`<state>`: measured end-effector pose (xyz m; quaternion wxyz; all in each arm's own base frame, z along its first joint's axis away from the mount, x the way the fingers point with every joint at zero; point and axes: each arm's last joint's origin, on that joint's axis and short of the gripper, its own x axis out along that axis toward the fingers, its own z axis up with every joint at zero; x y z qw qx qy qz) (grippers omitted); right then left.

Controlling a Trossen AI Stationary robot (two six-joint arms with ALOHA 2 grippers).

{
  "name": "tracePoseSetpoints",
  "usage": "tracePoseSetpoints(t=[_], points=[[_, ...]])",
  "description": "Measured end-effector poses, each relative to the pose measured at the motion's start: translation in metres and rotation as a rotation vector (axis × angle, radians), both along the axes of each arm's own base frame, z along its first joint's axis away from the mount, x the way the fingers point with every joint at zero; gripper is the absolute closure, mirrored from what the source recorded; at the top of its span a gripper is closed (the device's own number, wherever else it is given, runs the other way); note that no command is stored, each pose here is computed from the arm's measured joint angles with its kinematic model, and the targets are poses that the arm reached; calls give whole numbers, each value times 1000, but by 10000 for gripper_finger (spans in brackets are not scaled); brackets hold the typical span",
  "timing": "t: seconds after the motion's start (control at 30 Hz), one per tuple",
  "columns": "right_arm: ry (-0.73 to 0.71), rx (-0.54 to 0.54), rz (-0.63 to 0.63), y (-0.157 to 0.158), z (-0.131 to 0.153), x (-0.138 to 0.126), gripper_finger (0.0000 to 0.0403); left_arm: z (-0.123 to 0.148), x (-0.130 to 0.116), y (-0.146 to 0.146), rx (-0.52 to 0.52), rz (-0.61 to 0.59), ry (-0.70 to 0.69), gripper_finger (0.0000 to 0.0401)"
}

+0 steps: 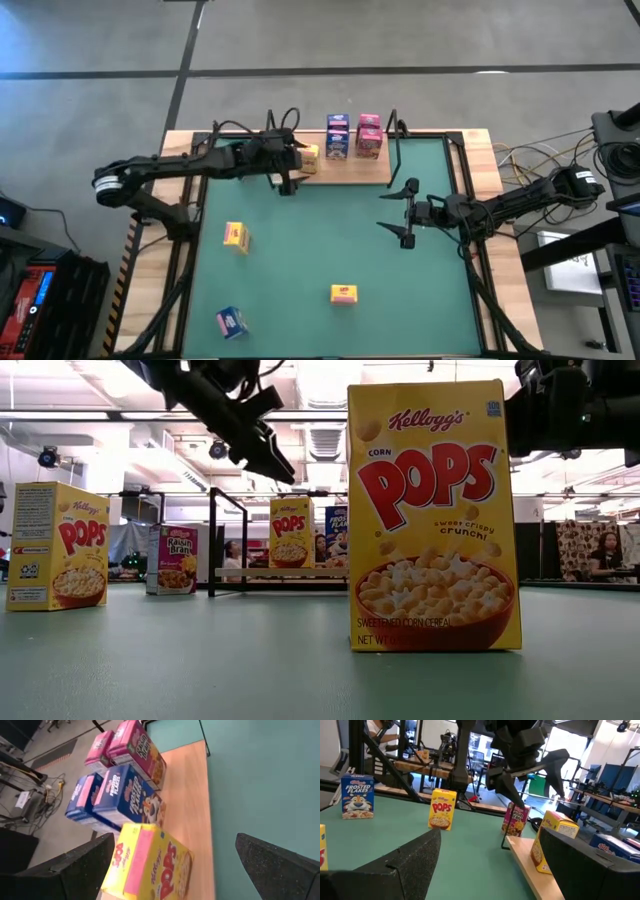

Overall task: Stack cereal on shelf
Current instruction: Adjust the yellow cereal box on the shelf

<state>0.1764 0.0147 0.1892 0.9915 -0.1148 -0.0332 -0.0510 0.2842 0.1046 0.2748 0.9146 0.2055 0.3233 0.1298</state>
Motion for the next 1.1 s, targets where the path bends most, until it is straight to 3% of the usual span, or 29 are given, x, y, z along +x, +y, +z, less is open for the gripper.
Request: tracePoseSetpoints(t=[0.3,0.8,1.1], points=[[21,-2,0,0,-2,0,76,-2,12,21,5,26,24,3],[21,-2,0,0,-2,0,76,-2,36,90,-196,56,243,3],[21,-2,0,0,-2,0,76,-14,45,106,-212,45,321,21]])
